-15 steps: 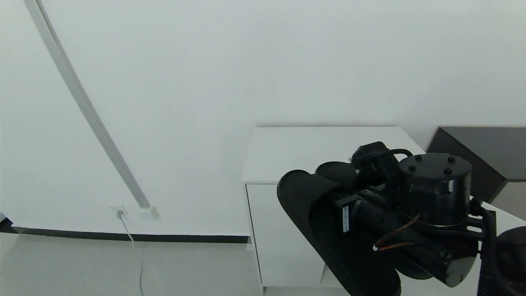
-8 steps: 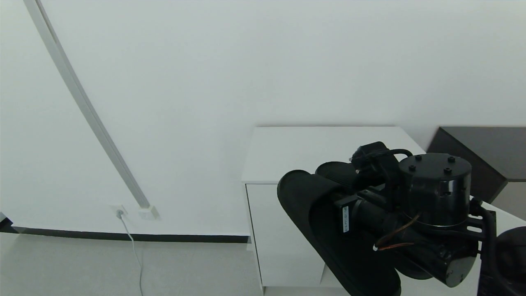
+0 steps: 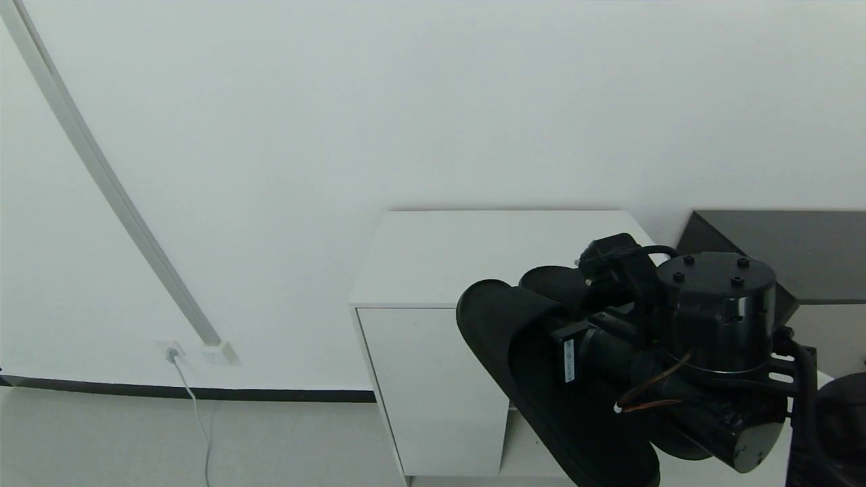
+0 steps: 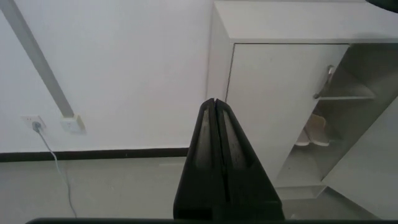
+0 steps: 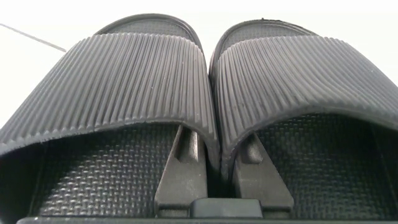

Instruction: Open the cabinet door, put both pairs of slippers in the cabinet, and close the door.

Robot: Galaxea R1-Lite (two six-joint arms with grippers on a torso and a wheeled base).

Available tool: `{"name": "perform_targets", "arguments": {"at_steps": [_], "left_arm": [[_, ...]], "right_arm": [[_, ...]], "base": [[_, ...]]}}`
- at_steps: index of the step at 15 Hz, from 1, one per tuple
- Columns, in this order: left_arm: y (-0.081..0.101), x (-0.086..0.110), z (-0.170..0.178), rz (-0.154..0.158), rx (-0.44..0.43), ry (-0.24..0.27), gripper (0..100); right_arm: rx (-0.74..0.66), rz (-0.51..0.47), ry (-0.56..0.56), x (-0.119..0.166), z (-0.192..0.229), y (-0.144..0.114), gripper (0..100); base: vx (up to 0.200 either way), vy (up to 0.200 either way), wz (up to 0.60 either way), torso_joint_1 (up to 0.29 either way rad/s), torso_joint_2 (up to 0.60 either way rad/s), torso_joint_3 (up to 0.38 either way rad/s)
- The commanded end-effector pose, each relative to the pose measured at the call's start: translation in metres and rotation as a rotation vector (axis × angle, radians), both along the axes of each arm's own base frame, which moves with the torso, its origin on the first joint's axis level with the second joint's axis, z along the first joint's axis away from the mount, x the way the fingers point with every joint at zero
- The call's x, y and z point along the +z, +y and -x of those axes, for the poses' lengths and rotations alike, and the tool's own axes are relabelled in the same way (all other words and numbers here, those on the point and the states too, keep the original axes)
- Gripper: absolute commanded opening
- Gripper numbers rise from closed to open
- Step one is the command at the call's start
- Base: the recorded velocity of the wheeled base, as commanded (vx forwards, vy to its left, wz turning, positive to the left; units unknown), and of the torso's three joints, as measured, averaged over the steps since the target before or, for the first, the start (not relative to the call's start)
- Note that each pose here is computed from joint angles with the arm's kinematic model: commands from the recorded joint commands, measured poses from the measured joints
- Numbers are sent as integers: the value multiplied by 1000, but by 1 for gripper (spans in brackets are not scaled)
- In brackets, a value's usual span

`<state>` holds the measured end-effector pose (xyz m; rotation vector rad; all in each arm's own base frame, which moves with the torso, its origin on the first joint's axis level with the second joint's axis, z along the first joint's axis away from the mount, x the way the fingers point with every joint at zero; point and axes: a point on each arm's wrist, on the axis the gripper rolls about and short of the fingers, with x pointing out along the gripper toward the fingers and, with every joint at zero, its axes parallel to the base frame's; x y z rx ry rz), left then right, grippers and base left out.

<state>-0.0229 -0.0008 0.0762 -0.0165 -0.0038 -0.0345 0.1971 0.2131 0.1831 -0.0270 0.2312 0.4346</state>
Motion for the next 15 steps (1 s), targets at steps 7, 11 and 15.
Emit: {"name": "perform_targets", "arguments": {"at_steps": [7,11,15], "left_arm": [[0,0,0,0,1,-1,0],[0,0,0,0,1,-1,0],[0,0,0,2,1,0,0]], "right_arm": [[1,18,11,-5,2,-1,0],[0,29,17,-8,3,-2,0],[1,35,20,-10,3,-2,0]], "base": [[0,-200,0,5,4,1],[0,-50,0,-1,1,-1],[0,0,0,0,0,0]]}}
